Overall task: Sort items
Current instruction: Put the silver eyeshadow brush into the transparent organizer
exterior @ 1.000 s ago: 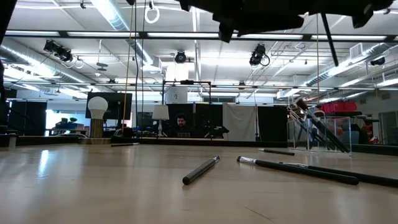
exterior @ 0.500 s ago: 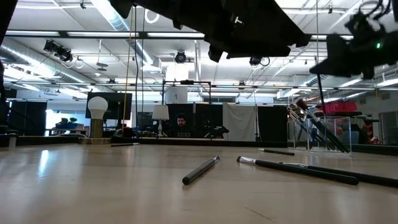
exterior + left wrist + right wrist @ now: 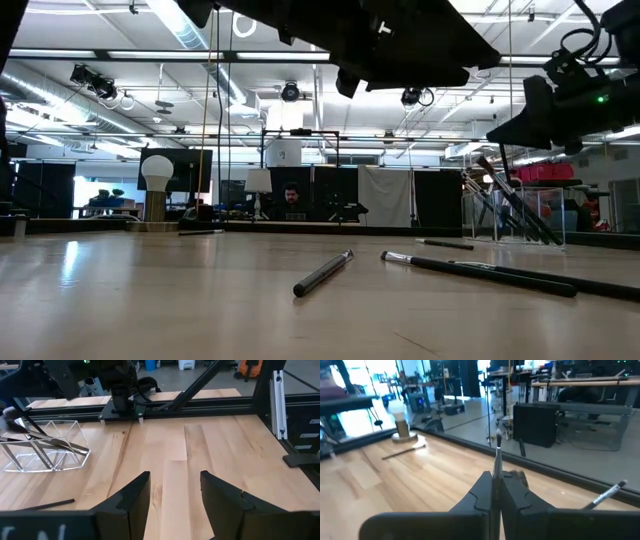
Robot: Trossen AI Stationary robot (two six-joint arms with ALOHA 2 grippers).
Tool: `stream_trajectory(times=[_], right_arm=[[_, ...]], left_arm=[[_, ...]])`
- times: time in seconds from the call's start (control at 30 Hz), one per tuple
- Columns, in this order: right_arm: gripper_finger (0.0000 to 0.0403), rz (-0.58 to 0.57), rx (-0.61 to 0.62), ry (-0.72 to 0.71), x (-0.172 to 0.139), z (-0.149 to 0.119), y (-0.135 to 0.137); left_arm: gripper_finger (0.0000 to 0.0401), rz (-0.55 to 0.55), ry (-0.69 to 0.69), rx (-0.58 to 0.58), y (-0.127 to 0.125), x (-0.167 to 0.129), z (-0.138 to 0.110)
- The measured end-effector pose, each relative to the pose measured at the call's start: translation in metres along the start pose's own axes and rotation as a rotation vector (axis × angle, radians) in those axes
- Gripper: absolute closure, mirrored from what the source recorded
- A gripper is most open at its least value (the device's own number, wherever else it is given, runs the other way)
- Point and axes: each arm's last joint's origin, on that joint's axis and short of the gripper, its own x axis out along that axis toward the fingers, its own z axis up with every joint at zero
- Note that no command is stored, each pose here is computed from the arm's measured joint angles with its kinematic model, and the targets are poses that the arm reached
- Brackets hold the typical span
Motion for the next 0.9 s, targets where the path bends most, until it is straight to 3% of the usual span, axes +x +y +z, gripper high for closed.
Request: stream_trajectory(times=[0.67, 0.77, 0.9], right_arm=[[0.0385, 0.052, -0.040, 0.244, 0.012, -0.022, -0.015], [0.0364, 0.043, -0.039, 0.244, 0.012, -0.022, -0.016], [0.0306, 0.028, -0.071, 0.275, 0.013, -0.012, -0.015]], left_arm=[[0.0227, 0.000, 0.000, -0.001, 0.000, 0.000, 0.000], [0.0227, 0.000, 0.000, -0.001, 0.000, 0.000, 0.000], [0.0227, 0.000, 0.000, -0.001, 0.000, 0.000, 0.000]])
